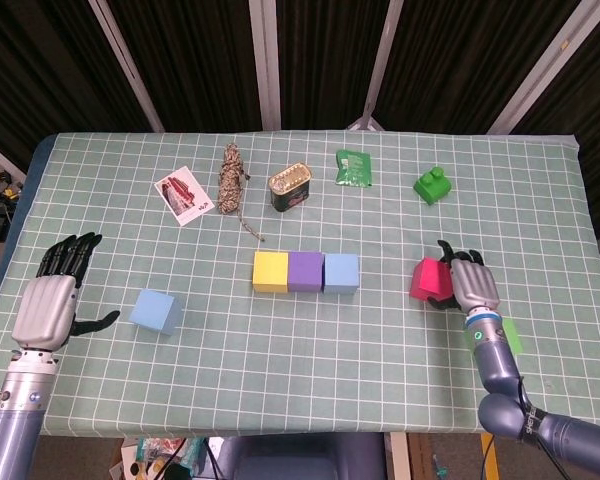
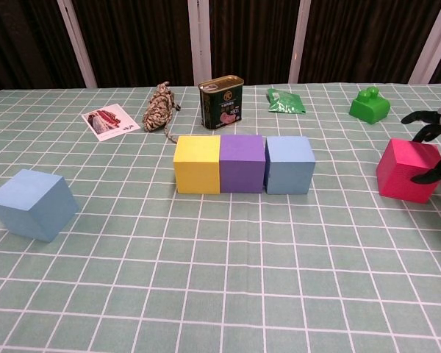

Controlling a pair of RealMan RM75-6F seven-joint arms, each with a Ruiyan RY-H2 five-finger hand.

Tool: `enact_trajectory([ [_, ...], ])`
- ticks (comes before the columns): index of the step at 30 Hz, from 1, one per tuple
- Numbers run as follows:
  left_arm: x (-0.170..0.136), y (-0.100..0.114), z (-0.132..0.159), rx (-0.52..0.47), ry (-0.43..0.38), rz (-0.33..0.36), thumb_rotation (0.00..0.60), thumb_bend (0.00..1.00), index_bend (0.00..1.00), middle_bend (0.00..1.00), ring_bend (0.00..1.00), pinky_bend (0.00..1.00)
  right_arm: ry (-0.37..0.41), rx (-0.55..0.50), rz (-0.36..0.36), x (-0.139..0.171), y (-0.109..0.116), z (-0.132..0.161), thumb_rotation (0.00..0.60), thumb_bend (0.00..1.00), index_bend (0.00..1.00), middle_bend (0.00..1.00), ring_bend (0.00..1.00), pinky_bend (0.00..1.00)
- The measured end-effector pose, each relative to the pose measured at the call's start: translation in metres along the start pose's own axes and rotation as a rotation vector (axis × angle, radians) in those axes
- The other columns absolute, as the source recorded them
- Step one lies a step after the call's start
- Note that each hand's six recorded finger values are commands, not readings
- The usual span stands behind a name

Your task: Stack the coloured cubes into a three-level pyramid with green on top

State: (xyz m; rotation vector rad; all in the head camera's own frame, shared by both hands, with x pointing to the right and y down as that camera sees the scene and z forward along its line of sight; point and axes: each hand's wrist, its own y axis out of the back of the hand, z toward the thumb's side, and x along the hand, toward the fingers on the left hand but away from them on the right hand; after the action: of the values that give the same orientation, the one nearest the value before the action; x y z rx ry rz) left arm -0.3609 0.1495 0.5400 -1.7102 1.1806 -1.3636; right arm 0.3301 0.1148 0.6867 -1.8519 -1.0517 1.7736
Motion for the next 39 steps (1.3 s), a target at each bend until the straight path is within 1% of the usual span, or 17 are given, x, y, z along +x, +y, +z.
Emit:
enact_trajectory([
  [2,0.000,0.000,0.000,-0.001,0.000,-0.001,0.600,0.10,0.00,0.05,0.00,0.05,0.001,-0.002,-0.004,0.000,0.000,0.001,0.600,0.25,0.00,0.42,0.26,0.00],
  [4,0.000,0.000,0.000,-0.002,0.000,0.000,0.600,0.10,0.00,0.05,0.00,0.05,0.001,-0.004,-0.006,0.000,0.000,0.000,0.600,0.26,0.00,0.44,0.27,0.00],
  [9,0.000,0.002,0.000,-0.006,0.002,0.005,0.600,0.10,0.00,0.05,0.00,0.05,0.007,-0.001,-0.013,0.001,-0.001,0.001,0.600,0.26,0.00,0.44,0.28,0.00],
  [13,0.000,0.003,0.000,-0.009,0.002,0.008,0.600,0.10,0.00,0.05,0.00,0.05,0.019,-0.002,-0.028,0.002,0.002,0.003,0.600,0.26,0.00,0.44,0.28,0.00],
  [19,0.000,0.005,0.001,-0.017,-0.002,0.009,0.600,0.10,0.00,0.05,0.00,0.05,0.062,-0.015,-0.069,0.006,0.020,0.013,0.600,0.26,0.00,0.44,0.28,0.00],
  [25,-0.002,0.008,0.003,-0.026,-0.009,0.012,0.600,0.10,0.01,0.05,0.00,0.05,0.129,-0.014,-0.109,0.014,0.046,0.027,0.600,0.26,0.00,0.44,0.28,0.00],
  [30,-0.001,0.010,0.003,-0.035,-0.008,0.010,0.600,0.10,0.01,0.05,0.00,0.05,0.198,0.015,-0.115,0.020,0.065,0.049,0.600,0.26,0.00,0.44,0.28,0.00],
  [39,0.003,0.020,-0.004,-0.051,0.019,0.015,0.600,0.10,0.01,0.05,0.00,0.05,0.311,0.099,-0.107,0.022,0.078,0.105,0.600,0.26,0.00,0.44,0.28,0.00],
])
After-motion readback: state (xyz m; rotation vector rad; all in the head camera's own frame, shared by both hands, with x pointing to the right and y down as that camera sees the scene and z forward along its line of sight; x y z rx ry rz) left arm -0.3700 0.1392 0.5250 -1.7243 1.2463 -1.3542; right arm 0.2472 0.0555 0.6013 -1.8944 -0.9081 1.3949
